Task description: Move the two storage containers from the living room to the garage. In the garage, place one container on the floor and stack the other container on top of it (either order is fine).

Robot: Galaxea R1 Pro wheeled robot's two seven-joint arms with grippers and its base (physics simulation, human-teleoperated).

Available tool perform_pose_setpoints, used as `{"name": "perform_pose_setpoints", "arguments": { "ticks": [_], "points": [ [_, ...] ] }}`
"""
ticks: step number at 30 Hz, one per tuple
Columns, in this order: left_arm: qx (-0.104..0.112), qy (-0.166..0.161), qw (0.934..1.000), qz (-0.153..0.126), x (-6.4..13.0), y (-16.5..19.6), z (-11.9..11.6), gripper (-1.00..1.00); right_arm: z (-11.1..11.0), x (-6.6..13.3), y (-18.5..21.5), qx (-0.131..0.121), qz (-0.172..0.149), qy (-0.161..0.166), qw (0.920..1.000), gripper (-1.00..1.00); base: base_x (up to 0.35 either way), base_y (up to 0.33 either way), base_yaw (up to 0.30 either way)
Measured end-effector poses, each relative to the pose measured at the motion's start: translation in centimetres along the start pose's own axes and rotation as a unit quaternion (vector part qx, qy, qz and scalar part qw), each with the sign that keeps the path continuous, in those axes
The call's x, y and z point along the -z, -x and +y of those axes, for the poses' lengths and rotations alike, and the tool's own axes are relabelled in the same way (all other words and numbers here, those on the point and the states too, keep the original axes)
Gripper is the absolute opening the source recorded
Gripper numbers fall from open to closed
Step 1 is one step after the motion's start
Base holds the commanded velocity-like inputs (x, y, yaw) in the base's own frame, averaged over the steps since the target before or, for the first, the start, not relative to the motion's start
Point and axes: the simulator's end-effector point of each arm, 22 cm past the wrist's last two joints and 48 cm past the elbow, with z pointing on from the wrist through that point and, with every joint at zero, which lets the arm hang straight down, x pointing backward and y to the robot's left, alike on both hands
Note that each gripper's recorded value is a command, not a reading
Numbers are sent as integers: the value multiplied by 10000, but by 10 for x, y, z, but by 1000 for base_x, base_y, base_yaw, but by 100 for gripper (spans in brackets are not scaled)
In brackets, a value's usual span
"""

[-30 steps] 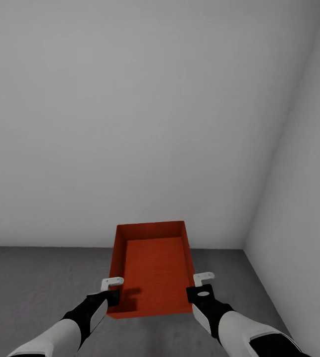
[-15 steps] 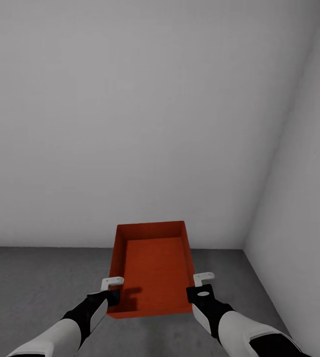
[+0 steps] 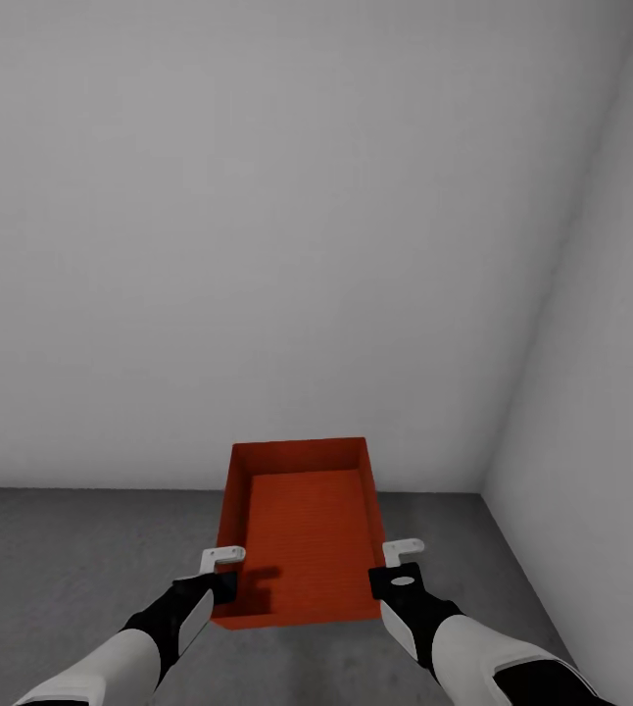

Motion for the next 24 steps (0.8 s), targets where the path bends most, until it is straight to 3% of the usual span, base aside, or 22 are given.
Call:
{"name": "perform_pose_setpoints", "arguments": {
  "ticks": [24],
  "points": [
    [1,-25,9999,-152,-5,7,-1,-100,0,-4,5,-26,-137,-23,9999,-100,0,0,0]
  ]
}}
